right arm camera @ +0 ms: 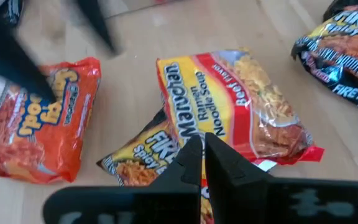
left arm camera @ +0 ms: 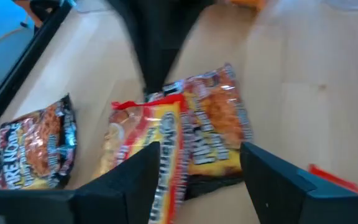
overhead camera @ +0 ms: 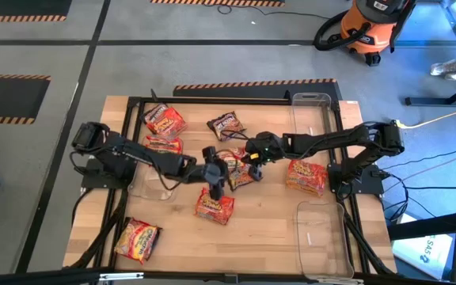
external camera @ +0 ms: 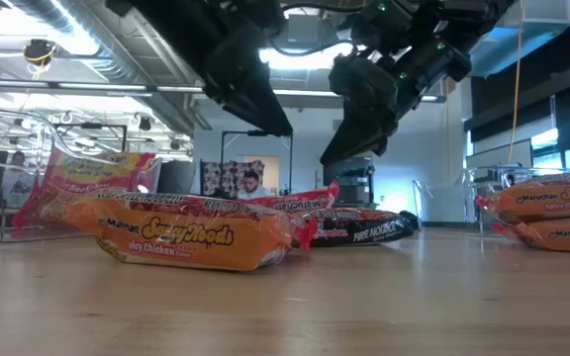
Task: Sort Maruchan noodles
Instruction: Put the red noodle pack into the middle transparent bin
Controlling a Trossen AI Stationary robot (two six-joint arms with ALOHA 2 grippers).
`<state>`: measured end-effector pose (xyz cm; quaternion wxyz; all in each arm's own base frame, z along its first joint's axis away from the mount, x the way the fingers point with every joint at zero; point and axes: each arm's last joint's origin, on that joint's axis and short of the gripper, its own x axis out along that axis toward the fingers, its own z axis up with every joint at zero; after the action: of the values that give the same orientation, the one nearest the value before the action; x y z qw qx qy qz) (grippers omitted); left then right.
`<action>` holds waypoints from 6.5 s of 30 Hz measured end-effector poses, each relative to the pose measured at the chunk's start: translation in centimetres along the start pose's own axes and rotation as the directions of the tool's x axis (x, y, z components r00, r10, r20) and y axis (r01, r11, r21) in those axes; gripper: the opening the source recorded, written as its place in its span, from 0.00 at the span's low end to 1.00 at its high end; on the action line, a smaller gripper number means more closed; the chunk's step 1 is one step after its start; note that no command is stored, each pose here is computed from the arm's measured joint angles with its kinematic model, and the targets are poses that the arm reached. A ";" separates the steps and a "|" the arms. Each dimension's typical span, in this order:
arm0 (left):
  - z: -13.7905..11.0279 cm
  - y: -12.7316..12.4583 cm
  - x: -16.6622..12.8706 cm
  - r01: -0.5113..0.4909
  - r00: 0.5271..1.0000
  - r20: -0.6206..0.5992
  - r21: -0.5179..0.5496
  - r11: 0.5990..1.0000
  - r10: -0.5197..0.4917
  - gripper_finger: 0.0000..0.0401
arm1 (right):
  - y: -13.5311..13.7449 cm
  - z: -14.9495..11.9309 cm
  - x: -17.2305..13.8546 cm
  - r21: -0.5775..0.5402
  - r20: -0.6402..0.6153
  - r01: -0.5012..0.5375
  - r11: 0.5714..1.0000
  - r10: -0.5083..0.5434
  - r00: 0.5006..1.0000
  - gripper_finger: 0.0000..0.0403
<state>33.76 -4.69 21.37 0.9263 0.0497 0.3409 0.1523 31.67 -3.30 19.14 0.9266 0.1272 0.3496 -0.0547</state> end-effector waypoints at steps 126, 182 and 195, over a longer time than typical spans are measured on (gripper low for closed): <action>-4.2 5.6 -1.1 0.334 0.942 0.006 -0.118 0.935 -0.336 0.57 | 5.2 4.1 2.8 -0.413 -0.217 0.163 0.896 -0.271 0.938 0.00; -8.0 5.5 6.7 0.022 0.996 -0.090 -0.067 0.998 -0.028 0.57 | -7.8 1.2 6.7 0.450 0.082 -0.315 0.836 0.312 0.946 0.61; -6.2 4.4 3.0 0.057 0.995 -0.075 -0.085 0.995 -0.063 0.57 | -6.6 1.8 5.6 0.316 0.066 -0.318 0.894 0.313 0.947 0.22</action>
<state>30.78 0.31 15.66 0.9179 -0.0047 0.3714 0.1401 35.74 -10.20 15.42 0.8923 0.3314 0.3042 0.0390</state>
